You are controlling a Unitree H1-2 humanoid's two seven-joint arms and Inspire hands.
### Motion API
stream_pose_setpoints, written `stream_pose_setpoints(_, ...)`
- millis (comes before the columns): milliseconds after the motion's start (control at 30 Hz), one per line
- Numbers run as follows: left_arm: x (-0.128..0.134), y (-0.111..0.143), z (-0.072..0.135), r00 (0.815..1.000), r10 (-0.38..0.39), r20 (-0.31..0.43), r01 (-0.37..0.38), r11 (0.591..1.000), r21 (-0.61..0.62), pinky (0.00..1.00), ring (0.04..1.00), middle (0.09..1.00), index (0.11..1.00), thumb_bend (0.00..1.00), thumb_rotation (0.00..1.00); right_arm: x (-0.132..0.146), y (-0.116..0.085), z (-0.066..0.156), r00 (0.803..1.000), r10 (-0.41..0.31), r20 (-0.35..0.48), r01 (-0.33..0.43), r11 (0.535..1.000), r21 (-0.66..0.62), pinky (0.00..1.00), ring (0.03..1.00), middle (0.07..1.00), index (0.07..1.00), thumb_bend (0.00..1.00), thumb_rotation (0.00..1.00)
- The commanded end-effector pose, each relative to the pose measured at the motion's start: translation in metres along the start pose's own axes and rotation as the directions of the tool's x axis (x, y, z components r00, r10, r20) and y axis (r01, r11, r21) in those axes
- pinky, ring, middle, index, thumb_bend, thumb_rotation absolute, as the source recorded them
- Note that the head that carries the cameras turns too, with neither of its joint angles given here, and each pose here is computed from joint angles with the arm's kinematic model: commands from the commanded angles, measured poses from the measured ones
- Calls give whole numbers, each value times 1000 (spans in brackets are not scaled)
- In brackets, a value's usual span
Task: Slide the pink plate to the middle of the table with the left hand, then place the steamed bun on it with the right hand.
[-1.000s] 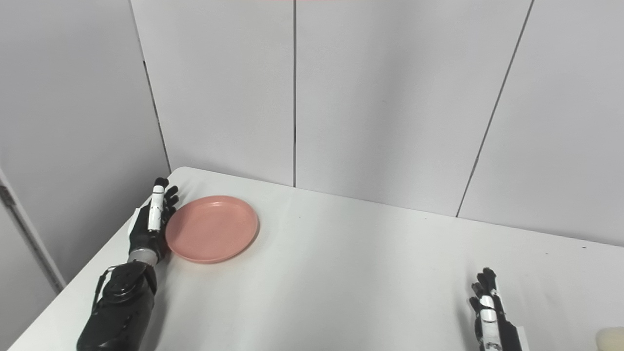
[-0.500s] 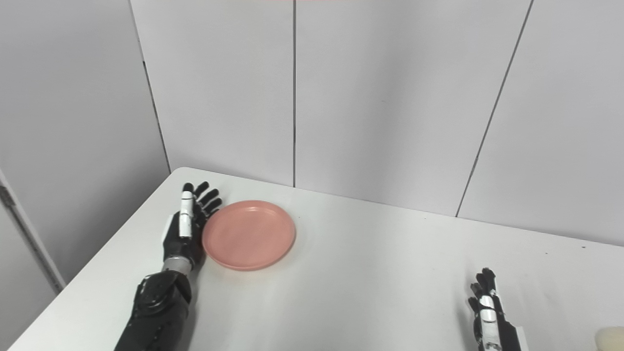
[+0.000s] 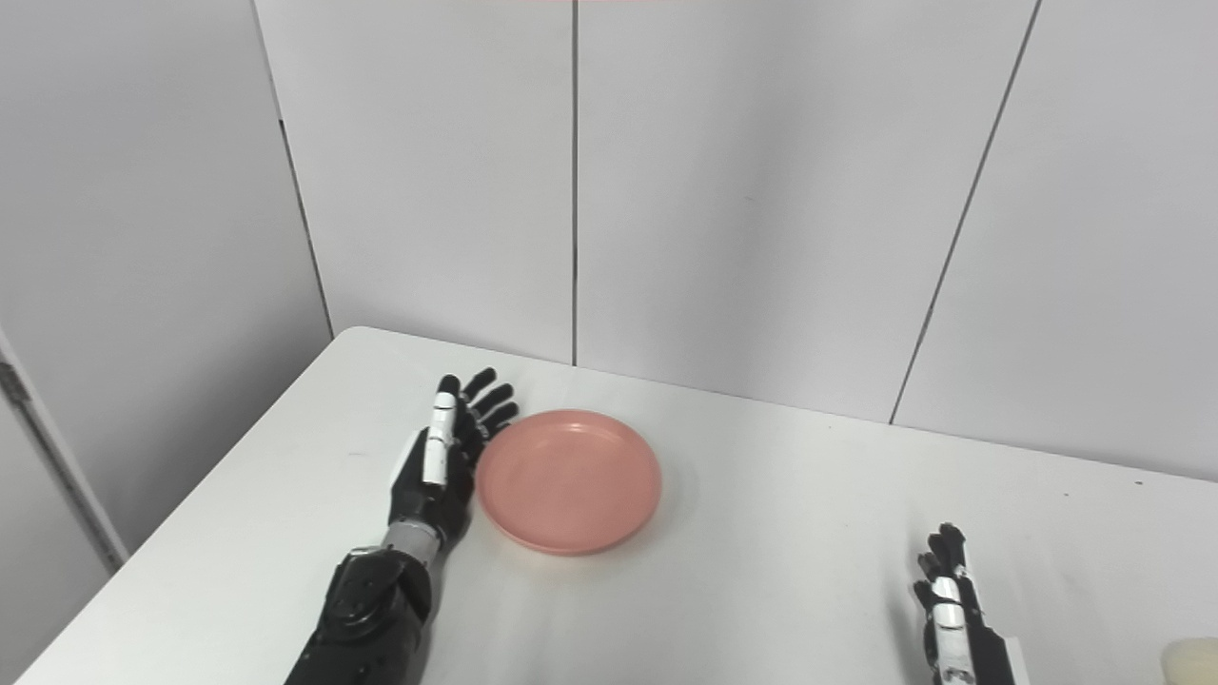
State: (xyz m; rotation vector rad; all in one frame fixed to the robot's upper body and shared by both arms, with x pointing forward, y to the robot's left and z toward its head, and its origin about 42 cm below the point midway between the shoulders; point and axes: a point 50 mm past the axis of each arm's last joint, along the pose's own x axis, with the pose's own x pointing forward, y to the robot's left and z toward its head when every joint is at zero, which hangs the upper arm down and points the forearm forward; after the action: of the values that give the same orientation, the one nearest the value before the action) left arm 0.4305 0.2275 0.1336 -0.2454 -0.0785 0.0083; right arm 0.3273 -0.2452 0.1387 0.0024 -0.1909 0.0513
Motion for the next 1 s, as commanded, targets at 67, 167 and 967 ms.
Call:
stream_pose_setpoints(67,-2,-18,4,996,-87,-13,87,996,-2,914,870,869,865,686,1000,10,0,-2,999,2,45,-1,1000,-13,1000,997,1000,1000,371,880)
stream_pose_setpoints(167,-7,-23,1,995,-98,-23,98,995,-8,907,863,861,854,672,988,12,2,-6,999,10,48,-9,1000,-22,1000,995,1000,1000,444,858)
stream_pose_setpoints(967,-62,-73,-7,942,-324,-94,318,945,-73,909,909,904,895,637,961,21,43,7,998,-6,69,12,997,-81,991,962,968,982,607,834)
